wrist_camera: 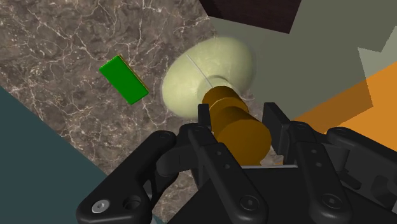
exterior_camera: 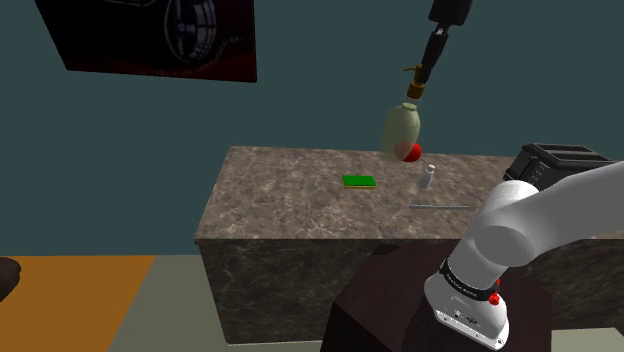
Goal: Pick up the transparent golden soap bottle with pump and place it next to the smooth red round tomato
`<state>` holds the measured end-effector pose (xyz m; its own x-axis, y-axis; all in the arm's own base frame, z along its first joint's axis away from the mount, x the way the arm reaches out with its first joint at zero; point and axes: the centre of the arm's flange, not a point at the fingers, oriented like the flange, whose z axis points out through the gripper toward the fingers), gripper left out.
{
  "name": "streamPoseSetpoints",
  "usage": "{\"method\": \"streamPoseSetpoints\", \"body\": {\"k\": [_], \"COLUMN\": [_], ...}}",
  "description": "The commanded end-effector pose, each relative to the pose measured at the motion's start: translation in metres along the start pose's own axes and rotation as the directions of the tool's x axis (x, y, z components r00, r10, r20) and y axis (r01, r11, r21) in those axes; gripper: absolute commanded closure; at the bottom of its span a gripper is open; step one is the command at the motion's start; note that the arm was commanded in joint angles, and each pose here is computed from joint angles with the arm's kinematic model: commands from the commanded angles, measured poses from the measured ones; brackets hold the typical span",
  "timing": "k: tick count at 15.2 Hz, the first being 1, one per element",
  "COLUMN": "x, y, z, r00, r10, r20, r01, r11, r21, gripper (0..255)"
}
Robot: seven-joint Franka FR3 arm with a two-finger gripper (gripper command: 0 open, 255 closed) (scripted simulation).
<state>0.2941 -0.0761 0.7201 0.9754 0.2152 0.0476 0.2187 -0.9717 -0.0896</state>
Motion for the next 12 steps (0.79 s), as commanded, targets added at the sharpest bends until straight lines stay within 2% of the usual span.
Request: {"method": "streamPoseSetpoints", "body": {"k": [1, 9, 12], "x": [0.000, 0.002, 0.011], "y": [-0.001, -0.005, 0.033], "z": [-0.010, -0.050, -0.040], "r00": [1.000, 1.000, 1.000], "r10": [0.000, 0.000, 0.000], "r20": [0.000, 0.000, 0.000], "r01": [0.000, 0.000, 0.000], "r11": [1.000, 1.000, 1.000], "r21": [0.000, 0.000, 0.000], "gripper": [255, 255, 255]}}
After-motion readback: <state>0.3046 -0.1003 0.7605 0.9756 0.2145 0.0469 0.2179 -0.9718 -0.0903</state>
